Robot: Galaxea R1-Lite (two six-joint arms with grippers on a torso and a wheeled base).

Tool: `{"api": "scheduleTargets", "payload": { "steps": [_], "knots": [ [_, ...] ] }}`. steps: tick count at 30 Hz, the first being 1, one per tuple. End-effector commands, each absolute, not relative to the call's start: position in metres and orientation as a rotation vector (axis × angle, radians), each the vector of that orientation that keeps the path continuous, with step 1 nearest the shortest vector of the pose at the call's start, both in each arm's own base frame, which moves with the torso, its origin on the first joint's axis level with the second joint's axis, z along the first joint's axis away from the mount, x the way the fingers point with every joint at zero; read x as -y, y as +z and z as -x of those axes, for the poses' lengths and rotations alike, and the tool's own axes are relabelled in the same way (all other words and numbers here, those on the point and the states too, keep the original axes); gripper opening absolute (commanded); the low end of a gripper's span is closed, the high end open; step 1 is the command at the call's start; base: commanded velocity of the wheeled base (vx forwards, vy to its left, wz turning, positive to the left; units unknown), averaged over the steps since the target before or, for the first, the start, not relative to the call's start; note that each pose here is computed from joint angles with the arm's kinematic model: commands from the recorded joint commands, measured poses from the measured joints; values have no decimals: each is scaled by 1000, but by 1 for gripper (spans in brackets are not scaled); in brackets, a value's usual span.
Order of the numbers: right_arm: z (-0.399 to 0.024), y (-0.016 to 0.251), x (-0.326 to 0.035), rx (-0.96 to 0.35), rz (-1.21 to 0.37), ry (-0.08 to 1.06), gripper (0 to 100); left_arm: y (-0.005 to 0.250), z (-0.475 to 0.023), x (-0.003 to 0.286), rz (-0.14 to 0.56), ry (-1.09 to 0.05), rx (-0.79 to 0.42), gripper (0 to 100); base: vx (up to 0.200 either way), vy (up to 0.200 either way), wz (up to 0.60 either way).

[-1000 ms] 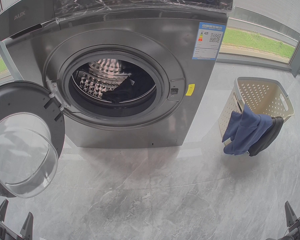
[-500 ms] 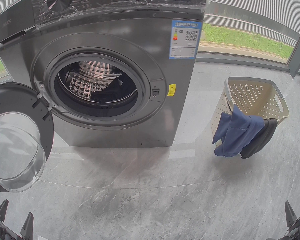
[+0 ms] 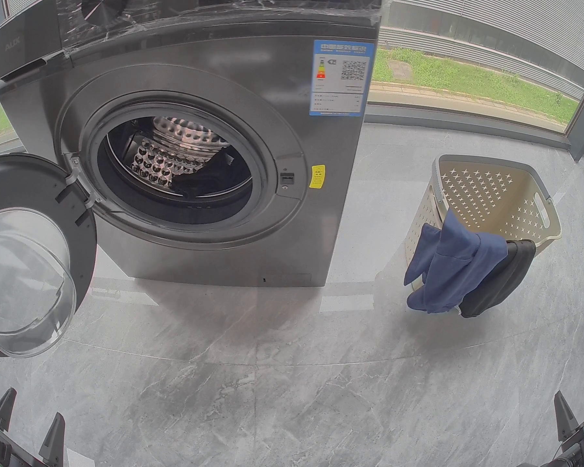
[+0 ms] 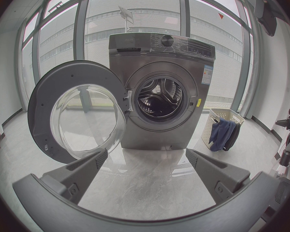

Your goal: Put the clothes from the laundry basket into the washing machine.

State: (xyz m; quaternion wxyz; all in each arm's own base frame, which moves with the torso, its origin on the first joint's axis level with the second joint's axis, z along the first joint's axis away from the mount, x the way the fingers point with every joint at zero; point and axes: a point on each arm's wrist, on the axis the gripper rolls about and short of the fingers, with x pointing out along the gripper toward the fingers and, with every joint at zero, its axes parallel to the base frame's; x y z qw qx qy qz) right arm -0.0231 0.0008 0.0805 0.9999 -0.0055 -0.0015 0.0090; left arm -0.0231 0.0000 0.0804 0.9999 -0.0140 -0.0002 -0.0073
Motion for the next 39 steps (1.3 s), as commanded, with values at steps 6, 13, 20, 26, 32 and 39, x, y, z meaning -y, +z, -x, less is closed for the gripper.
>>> {"api": "scheduleTargets", "payload": {
  "steps": [6, 13, 20, 26, 32, 39],
  "knots": [
    [23, 76, -1, -1, 12, 18, 100, 76, 23, 0, 32, -15, -6, 100, 0, 0, -300],
    [23, 75, -1, 0, 12, 18, 100, 76, 23, 0, 31, -17, -6, 100, 0, -114, 0],
    [23, 76, -1, -1, 12, 18, 100, 76, 23, 0, 31, -17, -6, 100, 0, -200, 0],
    [23, 76, -1, -1, 12, 18, 100, 75, 22, 0, 34, -17, -8, 100, 0, -133, 0],
    [23, 75, -1, 0, 11, 21, 100, 76, 23, 0, 34, -14, -6, 100, 0, 0, 0],
    [23, 75, -1, 0, 12, 20, 100, 76, 23, 0, 28, -17, -6, 100, 0, -86, 0]
  ]
}}
